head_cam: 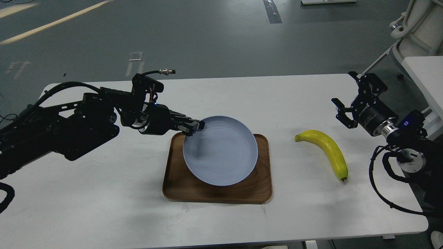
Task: Place banana on plate with both arms
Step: 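Lift the plate with the left gripper and carry it onto the tray, then release the plate on the tray and raise the left gripper away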
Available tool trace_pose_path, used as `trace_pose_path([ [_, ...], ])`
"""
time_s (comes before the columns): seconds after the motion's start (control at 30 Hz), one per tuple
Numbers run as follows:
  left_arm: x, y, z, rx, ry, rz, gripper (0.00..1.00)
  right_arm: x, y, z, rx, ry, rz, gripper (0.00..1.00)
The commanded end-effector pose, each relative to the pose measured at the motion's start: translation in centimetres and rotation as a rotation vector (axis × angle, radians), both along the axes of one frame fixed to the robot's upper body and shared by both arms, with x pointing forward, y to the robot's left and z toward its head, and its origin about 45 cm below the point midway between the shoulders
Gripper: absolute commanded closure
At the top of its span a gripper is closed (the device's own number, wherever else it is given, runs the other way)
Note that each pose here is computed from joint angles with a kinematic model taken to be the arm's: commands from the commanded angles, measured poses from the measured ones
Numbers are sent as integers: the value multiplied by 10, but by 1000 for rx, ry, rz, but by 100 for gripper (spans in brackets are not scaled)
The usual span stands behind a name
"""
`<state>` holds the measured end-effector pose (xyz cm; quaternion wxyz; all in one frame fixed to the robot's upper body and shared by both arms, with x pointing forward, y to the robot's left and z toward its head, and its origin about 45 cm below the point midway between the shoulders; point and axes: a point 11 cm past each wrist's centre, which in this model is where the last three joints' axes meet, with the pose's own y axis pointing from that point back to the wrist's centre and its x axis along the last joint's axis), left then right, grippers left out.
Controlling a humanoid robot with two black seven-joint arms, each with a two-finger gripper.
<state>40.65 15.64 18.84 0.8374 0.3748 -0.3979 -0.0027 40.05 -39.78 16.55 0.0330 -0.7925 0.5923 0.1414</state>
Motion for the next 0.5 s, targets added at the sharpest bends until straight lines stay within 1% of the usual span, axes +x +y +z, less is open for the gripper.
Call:
trace_pose_path([
  [0.0, -1, -19, -16, 13, 22, -11, 100, -1, -6, 2, -8, -2, -8, 0],
  [0.37, 3, -11, -44, 59, 54, 55, 100, -4, -14, 3, -21, 1, -17, 0],
  [0.47, 3, -11, -44, 59, 58, 56, 100, -4, -14, 3, -21, 1, -17, 0],
])
